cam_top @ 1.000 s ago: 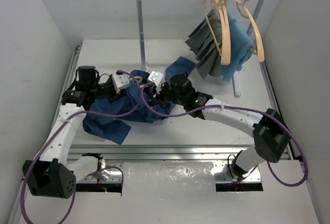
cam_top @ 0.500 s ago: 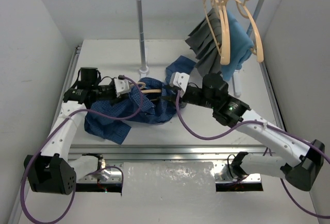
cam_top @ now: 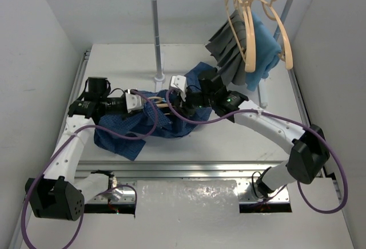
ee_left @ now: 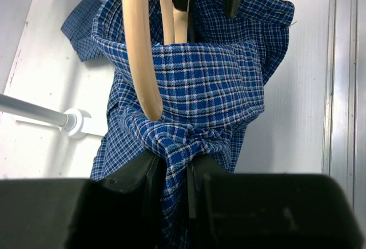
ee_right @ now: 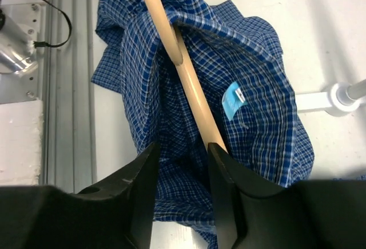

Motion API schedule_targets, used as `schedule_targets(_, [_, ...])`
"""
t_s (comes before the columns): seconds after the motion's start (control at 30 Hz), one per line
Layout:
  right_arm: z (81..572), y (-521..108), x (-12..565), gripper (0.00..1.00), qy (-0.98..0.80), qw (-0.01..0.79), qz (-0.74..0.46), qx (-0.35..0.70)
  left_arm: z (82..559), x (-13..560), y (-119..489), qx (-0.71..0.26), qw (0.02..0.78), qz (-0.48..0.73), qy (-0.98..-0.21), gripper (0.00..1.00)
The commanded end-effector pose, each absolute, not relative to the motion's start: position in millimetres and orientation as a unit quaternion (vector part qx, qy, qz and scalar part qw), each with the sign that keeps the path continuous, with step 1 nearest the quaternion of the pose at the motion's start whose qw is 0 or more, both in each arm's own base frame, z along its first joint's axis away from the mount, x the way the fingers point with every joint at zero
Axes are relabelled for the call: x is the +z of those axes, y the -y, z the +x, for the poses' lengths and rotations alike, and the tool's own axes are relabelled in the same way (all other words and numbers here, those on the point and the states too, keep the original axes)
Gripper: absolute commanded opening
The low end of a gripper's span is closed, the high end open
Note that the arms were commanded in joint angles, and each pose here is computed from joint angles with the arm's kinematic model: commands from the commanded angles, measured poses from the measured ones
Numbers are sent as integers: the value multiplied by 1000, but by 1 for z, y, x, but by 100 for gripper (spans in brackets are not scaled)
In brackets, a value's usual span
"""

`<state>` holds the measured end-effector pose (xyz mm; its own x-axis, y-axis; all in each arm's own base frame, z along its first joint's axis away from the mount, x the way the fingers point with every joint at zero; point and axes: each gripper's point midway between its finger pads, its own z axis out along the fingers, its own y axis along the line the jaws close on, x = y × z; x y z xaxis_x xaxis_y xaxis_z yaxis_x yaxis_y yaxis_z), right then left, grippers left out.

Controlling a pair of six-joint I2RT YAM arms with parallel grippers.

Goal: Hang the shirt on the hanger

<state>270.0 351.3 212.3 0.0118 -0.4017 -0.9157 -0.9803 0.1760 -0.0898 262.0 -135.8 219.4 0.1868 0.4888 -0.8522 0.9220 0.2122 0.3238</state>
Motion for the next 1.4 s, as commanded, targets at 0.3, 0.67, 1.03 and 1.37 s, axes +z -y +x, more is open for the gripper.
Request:
schedule_targets(0.3, [286, -378, 208, 51, -588, 452, -578, 339, 247, 240, 150, -237, 522, 624, -530, 0])
schedule_targets(0.67, [277, -375, 206, 0, -585, 460, -563, 360, 256, 264, 153, -252, 543, 612, -516, 0])
schedule_targets(1.03, [260, -293, 231, 0, -621, 517, -513, 291, 283, 263, 123, -213, 544, 577, -571, 33])
schedule_targets(1.37, [283, -266, 275, 0, -635, 555, -489, 222, 297, 266, 87, -149, 557, 515, -634, 49])
